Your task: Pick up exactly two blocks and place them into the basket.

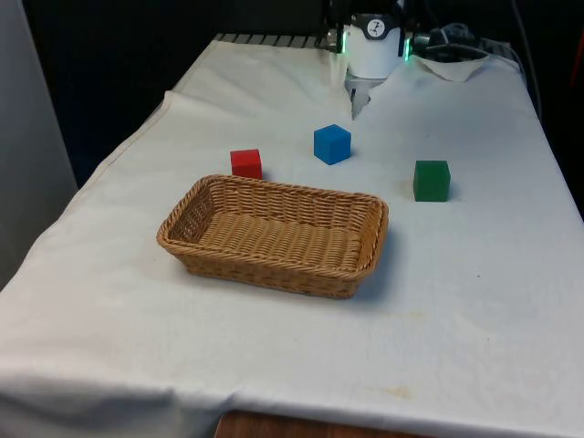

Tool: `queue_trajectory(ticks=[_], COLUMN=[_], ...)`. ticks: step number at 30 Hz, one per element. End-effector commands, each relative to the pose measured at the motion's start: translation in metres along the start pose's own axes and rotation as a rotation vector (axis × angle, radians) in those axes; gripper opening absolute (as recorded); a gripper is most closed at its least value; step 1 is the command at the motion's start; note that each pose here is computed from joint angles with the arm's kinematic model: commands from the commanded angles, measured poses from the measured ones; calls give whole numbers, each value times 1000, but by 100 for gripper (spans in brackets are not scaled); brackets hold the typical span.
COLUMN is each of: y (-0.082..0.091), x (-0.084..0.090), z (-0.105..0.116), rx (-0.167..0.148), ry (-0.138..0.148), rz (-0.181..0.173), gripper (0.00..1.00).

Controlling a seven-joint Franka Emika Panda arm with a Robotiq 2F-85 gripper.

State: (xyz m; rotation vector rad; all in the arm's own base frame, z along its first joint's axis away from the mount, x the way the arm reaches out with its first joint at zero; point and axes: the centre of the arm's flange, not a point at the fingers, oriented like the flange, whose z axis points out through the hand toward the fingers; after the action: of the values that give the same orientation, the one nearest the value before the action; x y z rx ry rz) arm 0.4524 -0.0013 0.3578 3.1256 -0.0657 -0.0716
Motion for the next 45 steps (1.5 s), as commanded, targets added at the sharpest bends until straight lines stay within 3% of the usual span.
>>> queue_trajectory(ticks=[1,3,4,6,11,13,14,20,21,28,30,39,40,41,45], y=[1,2,0,5,10,9,12,25,23,41,43,59,60,60,62], x=[-4,-10,-8,-18,-33,-32,-38,-52,-50,-68,-68,-73,-71,-73,-72], z=[2,8,9,17,35,37,42,62,61,84,86,111,113,114,124], rx=[-3,3,6,13,30,29,36,56,47,78,69,100,87,103,113], ry=[17,21,6,28,40,29,42,49,39,52,46,54,42,53,54], rz=[2,1,-1,2,1,1,1,1,3,1,2,29,28,31,46], gripper=[100,100,100,100,100,100,100,100,100,100,100,100,100,100,100])
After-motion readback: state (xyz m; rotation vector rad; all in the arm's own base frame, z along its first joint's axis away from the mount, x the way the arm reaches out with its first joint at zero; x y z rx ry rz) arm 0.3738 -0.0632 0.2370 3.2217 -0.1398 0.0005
